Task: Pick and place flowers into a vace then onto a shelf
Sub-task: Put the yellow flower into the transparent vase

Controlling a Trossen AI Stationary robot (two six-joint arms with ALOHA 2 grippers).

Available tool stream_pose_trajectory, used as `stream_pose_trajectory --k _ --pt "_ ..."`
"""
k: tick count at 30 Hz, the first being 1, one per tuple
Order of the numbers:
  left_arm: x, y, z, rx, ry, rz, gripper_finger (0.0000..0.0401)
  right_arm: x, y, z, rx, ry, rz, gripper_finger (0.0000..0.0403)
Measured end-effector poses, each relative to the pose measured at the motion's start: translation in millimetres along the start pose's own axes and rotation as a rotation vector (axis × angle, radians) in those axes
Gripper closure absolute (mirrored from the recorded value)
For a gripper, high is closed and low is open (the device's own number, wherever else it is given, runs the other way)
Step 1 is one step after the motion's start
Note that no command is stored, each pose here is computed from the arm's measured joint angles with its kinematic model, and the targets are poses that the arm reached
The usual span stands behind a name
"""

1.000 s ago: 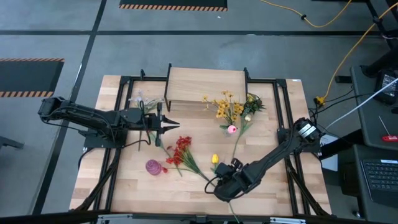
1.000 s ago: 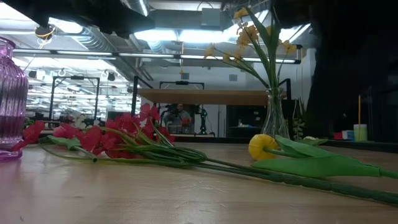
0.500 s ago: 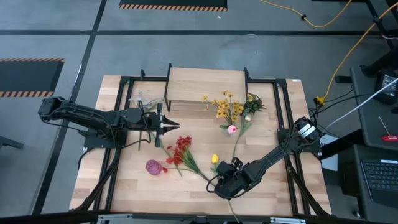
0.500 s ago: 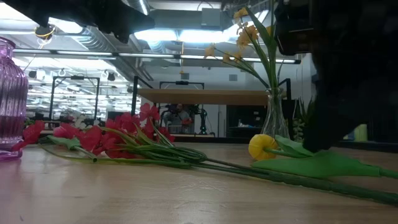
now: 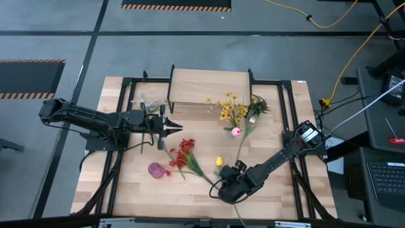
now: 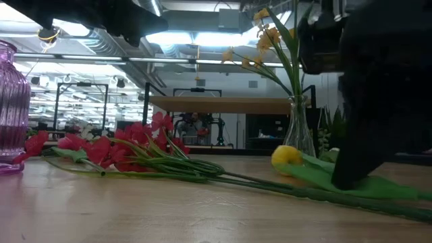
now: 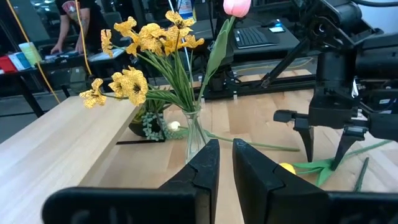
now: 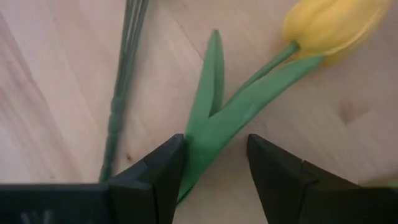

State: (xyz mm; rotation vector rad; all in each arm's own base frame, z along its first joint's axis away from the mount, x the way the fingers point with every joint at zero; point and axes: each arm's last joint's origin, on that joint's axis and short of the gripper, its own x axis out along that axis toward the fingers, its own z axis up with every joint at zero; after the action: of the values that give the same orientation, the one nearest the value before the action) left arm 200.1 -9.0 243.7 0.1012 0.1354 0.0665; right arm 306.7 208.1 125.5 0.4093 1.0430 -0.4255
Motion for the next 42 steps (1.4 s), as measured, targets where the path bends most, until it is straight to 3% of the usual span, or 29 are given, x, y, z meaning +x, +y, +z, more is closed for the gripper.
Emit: stream_pose_trajectory --k 8,18,30,42 --pt "0 0 0 0.000 0.001 0.000 0.0359 1 -1 2 -0.026 0.004 0.000 0.0238" --pt "0 0 0 0.001 0.004 0.000 0.0362 4 -4 8 0.021 0.008 -0.009 0.0390" --pt "0 0 -3 -0.019 0.028 -0.002 0.0362 1 -10 17 0.039 0.014 -0.015 0.0398" --pt "0 0 -3 -0.019 0.028 -0.002 0.0364 -49 -18 38 -0.051 -0.120 0.010 0.0401"
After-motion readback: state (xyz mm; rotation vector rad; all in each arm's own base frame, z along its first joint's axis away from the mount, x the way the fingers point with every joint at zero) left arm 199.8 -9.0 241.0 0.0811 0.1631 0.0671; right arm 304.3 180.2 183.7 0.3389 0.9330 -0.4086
